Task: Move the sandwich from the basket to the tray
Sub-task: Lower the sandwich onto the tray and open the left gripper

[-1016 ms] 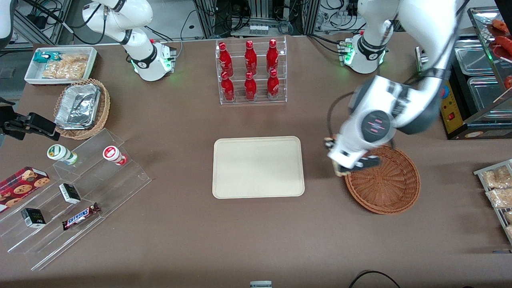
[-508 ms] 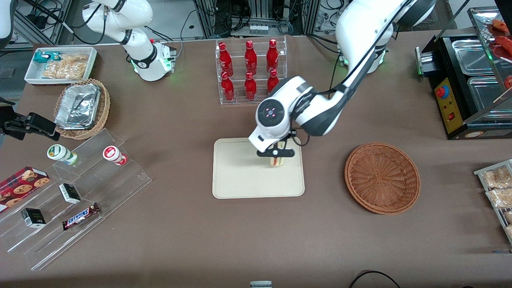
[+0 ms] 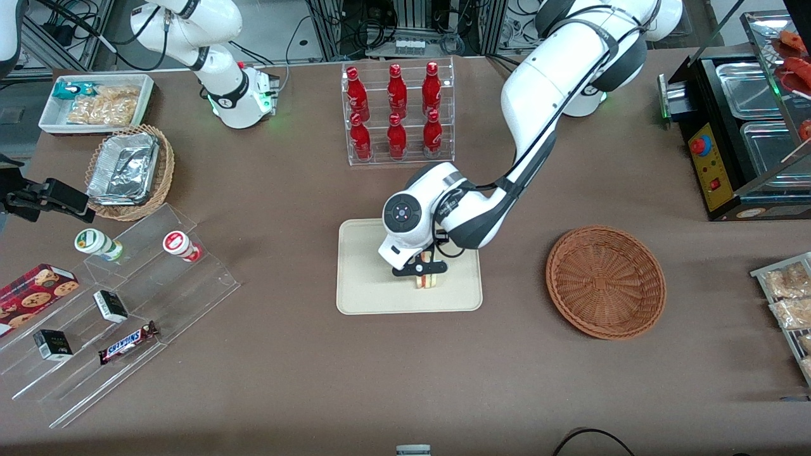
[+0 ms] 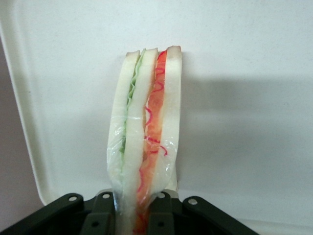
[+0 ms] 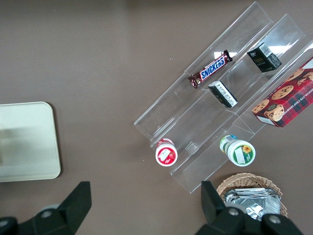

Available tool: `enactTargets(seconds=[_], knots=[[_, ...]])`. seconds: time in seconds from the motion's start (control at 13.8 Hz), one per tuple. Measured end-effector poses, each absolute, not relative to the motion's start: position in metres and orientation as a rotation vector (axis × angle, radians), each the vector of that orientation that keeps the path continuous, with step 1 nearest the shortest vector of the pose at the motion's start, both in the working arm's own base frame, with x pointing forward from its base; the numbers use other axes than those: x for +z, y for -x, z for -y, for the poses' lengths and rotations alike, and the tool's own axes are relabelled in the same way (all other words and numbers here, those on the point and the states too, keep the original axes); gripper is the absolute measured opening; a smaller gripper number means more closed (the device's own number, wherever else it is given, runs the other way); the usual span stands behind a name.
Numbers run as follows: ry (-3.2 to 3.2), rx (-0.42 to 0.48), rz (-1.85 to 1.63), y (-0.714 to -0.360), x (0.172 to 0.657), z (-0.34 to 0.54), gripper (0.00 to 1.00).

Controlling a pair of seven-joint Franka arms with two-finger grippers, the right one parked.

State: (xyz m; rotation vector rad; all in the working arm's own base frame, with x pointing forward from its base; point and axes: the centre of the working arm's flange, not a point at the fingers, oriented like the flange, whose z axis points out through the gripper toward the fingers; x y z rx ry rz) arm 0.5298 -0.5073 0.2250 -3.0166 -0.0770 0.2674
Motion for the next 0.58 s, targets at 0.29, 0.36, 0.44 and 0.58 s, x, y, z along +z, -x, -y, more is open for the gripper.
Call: enactTargets(seconds=[0.29, 0.36, 0.44, 0.58], knots=[[3.029, 0.252, 0.068, -0.528, 0.229, 0.516, 0.23], [3.031, 0.25, 0.065, -0.527, 0.229, 0.519, 0.29], [3.032, 0.248, 0.065, -0.527, 0.229, 0.52, 0.37], [3.04, 0.239, 0.069, -0.529, 0.231, 0.522, 0.57]])
